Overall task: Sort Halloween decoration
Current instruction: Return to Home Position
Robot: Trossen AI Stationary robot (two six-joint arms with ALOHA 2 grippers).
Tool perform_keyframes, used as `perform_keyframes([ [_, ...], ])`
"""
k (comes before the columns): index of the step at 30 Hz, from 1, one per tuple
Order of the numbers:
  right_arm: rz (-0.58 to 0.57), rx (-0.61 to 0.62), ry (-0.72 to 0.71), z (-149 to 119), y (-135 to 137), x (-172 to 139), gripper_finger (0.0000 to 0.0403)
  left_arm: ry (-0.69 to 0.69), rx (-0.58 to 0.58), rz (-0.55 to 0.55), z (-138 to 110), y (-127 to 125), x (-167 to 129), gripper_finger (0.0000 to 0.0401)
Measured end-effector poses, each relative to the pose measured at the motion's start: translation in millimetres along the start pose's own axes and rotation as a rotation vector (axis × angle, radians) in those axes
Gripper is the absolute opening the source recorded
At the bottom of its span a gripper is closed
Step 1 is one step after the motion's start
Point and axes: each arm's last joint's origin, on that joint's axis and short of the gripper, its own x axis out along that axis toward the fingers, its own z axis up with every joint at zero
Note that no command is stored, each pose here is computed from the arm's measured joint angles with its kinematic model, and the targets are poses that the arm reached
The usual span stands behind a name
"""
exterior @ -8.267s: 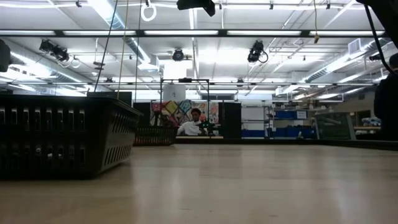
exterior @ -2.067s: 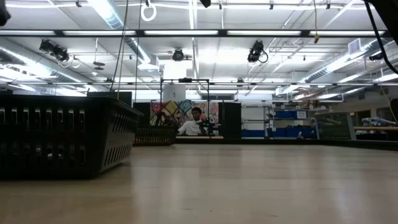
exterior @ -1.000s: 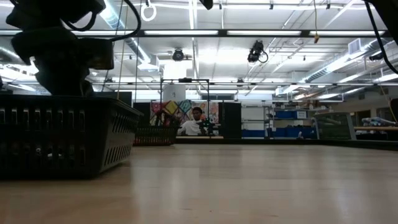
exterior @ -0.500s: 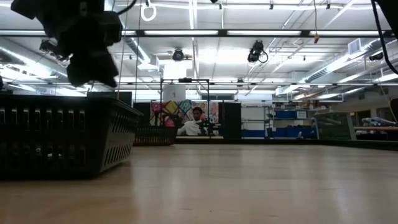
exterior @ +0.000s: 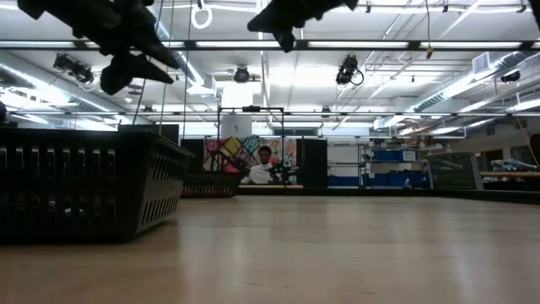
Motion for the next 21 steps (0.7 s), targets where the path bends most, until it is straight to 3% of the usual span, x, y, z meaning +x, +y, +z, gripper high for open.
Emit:
perform_keyframes([
  [5,-0.049,0.052,-0.171,-34,-8,-27,0.0007,-0.103,-0.051,0.015,-1,19,-22,0.0141],
  [12,-0.134,0.131,-0.288,-99,-15,-60,0.0007,-0.315,-0.160,-0.029,-5,42,-46,0.0141],
  [21,-0.172,0.234,-0.450,-170,-21,-88,0.0008,-0.502,-0.161,0.014,-16,68,-64,0.0141],
])
